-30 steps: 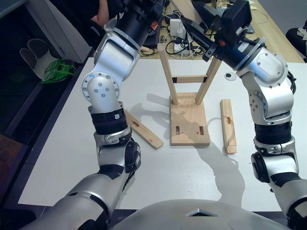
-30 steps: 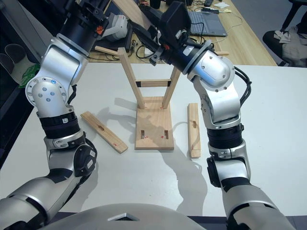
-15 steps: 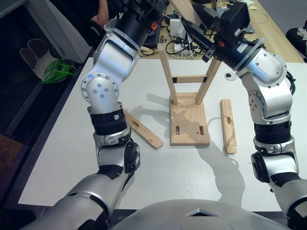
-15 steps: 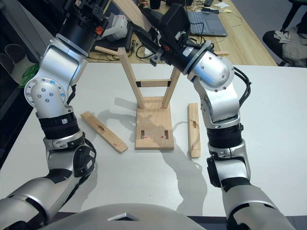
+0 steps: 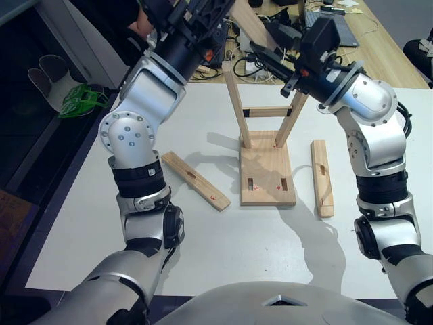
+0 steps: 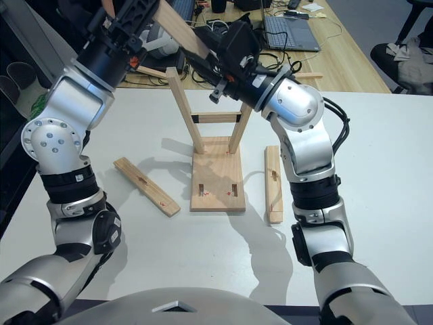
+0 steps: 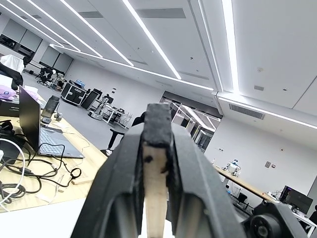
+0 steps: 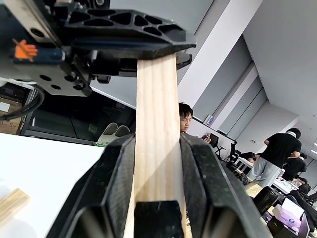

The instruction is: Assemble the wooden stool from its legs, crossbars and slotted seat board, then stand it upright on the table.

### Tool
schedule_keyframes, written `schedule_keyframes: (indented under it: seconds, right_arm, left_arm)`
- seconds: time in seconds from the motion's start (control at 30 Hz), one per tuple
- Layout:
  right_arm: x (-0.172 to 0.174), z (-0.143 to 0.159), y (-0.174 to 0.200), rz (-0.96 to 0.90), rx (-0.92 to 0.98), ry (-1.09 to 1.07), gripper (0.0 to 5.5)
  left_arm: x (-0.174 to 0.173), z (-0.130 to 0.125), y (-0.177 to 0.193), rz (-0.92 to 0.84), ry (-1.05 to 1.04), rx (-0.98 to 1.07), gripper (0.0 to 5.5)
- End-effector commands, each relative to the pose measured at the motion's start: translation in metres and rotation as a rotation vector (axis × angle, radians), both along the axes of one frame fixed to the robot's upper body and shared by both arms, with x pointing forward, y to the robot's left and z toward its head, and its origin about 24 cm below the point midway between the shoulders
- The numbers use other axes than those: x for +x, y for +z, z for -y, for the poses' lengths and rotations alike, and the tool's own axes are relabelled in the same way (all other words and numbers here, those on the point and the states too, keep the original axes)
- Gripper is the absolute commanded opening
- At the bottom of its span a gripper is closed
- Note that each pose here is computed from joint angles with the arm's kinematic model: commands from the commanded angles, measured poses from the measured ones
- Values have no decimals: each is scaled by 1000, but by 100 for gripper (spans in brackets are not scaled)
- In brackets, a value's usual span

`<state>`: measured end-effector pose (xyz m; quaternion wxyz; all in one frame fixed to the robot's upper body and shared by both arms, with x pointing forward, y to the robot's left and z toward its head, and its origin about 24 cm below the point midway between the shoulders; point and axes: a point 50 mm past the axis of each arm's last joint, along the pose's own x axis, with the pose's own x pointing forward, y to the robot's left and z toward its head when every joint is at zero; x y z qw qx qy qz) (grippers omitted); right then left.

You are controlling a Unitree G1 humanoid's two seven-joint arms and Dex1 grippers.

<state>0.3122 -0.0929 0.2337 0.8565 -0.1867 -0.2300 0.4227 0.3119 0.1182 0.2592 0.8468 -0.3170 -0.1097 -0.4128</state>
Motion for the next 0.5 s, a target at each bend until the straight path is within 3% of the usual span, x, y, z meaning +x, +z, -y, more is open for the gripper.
schedule_keyframes:
  seconds: [0.03,0.17,0.37,0.5]
  right_arm:
    - [4,16,9,45,-3,-102,180]
    - [0,25,-15,-42,-108,-78,241]
    - [-26,54,-77,-337,-362,40,335]
    - [-61,105,-112,-633,-580,62,309]
  left_arm:
    - [4,3,-16,-78,21,9,41]
    - [13,-7,-11,-74,174,-110,41]
    - [20,-14,-18,-86,317,-176,41]
    - [16,-23,-18,-56,334,-166,41]
